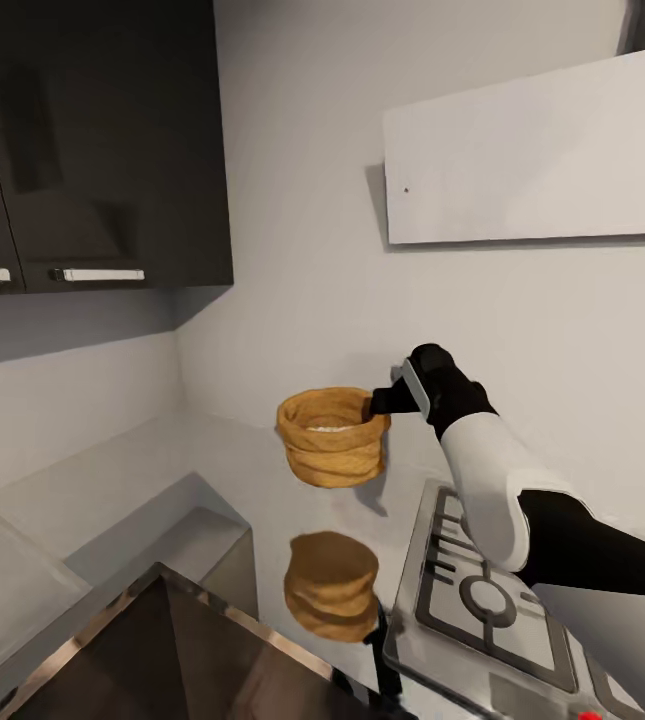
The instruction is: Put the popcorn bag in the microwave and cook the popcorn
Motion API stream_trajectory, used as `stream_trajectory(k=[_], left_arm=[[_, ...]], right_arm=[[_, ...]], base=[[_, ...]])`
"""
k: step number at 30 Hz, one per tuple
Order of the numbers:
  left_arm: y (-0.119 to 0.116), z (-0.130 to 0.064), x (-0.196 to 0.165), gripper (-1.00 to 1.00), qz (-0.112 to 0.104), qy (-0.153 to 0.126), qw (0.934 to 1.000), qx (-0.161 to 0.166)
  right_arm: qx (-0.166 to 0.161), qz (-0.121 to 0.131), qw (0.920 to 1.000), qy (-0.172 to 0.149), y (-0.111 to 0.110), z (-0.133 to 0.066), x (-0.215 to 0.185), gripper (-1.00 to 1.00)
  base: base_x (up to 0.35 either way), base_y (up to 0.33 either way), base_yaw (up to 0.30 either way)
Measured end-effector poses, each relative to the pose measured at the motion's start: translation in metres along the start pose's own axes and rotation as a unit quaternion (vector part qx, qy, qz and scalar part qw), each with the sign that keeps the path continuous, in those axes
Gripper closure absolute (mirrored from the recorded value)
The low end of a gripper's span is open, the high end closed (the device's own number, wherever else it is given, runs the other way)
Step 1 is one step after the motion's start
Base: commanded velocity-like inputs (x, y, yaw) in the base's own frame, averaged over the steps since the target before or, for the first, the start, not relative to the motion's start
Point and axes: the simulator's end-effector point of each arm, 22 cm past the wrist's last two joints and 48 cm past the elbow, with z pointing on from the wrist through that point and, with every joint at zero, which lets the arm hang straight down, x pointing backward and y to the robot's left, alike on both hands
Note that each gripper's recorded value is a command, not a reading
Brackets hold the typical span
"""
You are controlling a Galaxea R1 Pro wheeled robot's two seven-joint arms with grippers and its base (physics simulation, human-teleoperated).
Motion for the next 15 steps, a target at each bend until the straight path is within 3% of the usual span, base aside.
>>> stream_trajectory(k=[15], left_arm=[[0.0008, 0.0001, -0.0018, -1.0, -0.001, -0.002, 1.0, 0.0]], right_arm=[[0.001, -0.001, 1.0, 0.0, -0.0006, -0.0001, -0.0001, 1.0]], base=[[-0.348, 0.0, 0.0]])
